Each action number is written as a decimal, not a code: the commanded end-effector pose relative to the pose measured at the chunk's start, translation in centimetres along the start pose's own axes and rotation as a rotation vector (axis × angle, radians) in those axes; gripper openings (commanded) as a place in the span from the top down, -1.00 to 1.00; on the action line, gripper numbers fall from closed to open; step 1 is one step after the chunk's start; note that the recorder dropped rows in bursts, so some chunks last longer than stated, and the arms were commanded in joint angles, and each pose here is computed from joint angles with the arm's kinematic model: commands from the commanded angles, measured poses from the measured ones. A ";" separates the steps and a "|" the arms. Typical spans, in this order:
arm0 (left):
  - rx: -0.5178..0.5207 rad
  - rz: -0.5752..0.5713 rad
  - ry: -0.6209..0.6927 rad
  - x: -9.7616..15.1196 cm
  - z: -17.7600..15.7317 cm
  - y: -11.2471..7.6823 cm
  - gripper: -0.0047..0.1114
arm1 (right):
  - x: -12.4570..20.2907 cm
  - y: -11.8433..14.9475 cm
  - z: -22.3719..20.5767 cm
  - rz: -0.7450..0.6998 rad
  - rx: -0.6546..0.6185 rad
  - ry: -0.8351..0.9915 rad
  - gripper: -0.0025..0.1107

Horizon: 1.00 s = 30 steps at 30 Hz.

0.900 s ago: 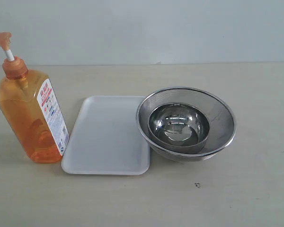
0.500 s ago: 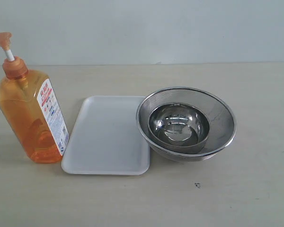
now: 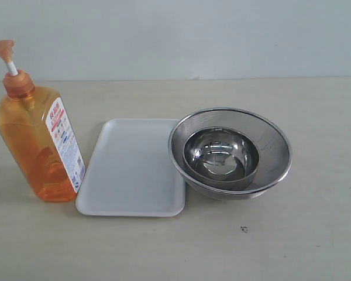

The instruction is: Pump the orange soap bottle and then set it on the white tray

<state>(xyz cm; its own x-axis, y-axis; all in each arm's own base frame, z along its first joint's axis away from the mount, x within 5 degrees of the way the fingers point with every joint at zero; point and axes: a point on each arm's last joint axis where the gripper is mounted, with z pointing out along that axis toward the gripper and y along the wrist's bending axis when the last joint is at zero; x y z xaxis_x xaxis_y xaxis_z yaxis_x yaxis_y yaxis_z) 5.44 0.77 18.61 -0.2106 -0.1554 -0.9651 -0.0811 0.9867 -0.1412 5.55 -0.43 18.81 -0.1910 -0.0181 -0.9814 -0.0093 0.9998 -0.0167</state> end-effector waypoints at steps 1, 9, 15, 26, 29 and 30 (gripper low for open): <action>-0.002 0.007 -0.005 0.0 0.0 0.0 0.84 | -0.8 0.4 -0.1 -0.002 -0.039 -0.094 -0.83; -0.002 0.007 -0.005 0.0 0.0 0.0 0.84 | -0.8 0.4 -0.1 -0.002 -0.038 -0.094 -0.83; -0.002 0.007 -0.005 0.0 0.0 0.0 0.84 | -0.8 0.3 -0.1 -0.035 -0.035 -0.095 -0.83; -0.002 0.007 -0.005 0.0 0.0 0.0 0.84 | -1.0 0.3 -0.1 -0.142 -0.021 -0.112 -0.83; -0.002 0.007 -0.005 0.0 0.0 0.0 0.84 | -1.1 0.3 -0.1 -0.142 -0.026 -0.122 -0.83; -0.002 0.007 -0.005 0.0 0.0 0.0 0.84 | -1.2 0.4 -0.1 -0.129 -0.035 -0.136 -0.83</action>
<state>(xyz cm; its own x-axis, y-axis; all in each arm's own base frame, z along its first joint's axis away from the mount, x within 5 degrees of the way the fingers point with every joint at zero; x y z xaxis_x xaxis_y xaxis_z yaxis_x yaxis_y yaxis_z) 5.44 0.77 18.61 -0.2106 -0.1554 -0.9651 -0.0811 0.9867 -0.1412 5.68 -0.14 19.63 -0.0900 -0.1374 -0.9864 -0.0507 0.9898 -0.1333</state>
